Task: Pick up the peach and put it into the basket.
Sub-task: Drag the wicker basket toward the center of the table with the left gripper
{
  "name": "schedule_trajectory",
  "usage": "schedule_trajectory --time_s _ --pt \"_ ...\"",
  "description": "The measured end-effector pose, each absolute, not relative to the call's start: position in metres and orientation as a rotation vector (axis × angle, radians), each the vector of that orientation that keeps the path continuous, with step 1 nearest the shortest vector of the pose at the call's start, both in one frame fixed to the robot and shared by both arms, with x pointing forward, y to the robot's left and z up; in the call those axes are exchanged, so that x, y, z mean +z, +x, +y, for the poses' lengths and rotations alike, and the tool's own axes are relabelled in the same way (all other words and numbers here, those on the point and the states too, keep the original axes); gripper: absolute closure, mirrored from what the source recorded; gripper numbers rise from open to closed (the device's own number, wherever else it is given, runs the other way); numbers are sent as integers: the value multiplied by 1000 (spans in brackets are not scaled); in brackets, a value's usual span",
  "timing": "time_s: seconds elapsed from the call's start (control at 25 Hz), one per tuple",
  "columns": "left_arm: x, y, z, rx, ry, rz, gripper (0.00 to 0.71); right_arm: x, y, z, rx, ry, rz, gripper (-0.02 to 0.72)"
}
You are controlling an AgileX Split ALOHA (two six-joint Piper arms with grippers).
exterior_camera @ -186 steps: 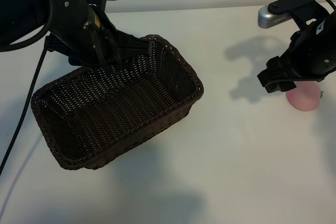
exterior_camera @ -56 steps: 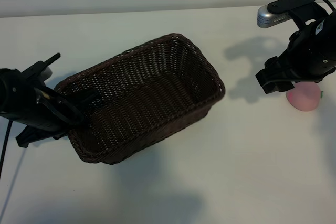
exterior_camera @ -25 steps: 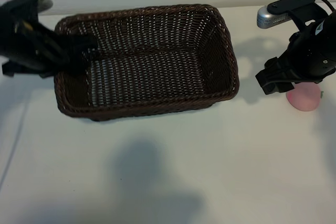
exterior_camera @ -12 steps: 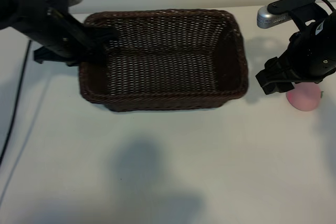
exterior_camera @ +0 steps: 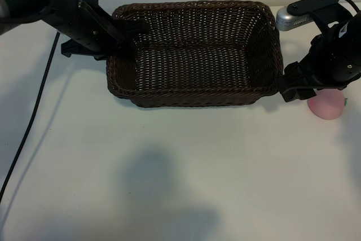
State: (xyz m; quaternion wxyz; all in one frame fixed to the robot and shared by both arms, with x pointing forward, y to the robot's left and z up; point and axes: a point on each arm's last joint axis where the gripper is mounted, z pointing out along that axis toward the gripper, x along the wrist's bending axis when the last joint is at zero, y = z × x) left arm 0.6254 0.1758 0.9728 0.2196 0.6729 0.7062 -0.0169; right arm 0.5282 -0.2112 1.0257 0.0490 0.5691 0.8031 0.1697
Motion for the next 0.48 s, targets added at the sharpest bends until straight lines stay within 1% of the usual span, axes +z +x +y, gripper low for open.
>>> schedule_trajectory --time_s 0.2,0.48 --pt "968 627 175 -52 1862 1961 549 1026 528 -211 517 1735 2446 108" --pt "945 631 172 -112 1858 2003 549 1026 528 -211 517 1735 2446 108"
